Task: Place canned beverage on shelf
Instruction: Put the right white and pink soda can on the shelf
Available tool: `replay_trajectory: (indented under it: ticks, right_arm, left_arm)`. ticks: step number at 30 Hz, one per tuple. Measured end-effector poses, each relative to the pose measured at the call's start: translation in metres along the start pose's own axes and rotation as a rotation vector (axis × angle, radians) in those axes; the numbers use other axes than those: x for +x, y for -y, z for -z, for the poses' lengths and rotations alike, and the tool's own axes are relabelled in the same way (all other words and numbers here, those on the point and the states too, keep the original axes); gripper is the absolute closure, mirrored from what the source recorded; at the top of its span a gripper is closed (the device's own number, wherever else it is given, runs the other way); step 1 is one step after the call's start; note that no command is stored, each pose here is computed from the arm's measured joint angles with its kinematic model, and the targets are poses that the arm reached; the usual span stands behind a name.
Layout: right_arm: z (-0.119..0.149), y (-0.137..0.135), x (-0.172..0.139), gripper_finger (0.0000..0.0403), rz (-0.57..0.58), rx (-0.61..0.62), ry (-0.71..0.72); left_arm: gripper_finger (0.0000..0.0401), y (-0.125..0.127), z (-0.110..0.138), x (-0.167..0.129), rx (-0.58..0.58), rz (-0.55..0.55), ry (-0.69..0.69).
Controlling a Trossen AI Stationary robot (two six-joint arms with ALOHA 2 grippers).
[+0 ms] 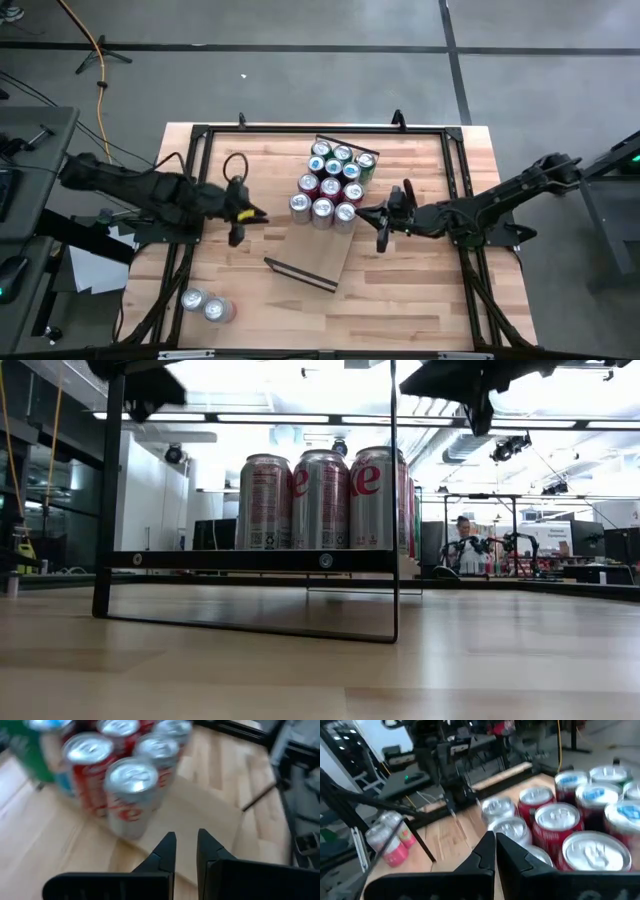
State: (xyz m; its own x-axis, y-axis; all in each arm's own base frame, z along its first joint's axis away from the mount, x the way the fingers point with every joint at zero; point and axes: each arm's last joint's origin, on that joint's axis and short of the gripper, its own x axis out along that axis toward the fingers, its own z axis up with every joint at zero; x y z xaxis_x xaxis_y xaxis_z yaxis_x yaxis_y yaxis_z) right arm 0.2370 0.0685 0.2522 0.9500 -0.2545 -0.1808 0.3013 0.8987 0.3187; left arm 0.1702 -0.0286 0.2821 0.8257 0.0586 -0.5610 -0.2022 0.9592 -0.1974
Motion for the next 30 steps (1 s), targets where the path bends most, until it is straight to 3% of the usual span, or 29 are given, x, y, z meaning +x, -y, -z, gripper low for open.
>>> replay_trajectory:
  ticks: [8,14,22,27,30]
  right_arm:
    - [-0.009,-0.003,-0.002,0.0403,-0.033,-0.044,0.069]
    - [-0.011,-0.003,-0.002,0.0402,-0.039,-0.028,0.083]
    - [-0.011,-0.003,-0.002,0.0402,-0.035,-0.026,0.086]
    - [-0.011,-0.003,-0.002,0.0402,-0.035,-0.027,0.085]
    - [-0.010,-0.003,-0.002,0.0402,-0.033,-0.031,0.080]
  left_arm:
    - [0.0401,0.051,-0.027,-0.018,0.227,0.077,-0.007]
    - [0.0374,0.073,-0.053,-0.034,0.224,0.145,-0.076]
    - [0.0254,0.099,-0.076,-0.048,0.191,0.319,-0.316]
    - [0.0165,0.131,-0.055,-0.034,0.194,0.414,-0.529]
    - [0.0124,0.153,-0.034,-0.025,0.265,0.415,-0.630]
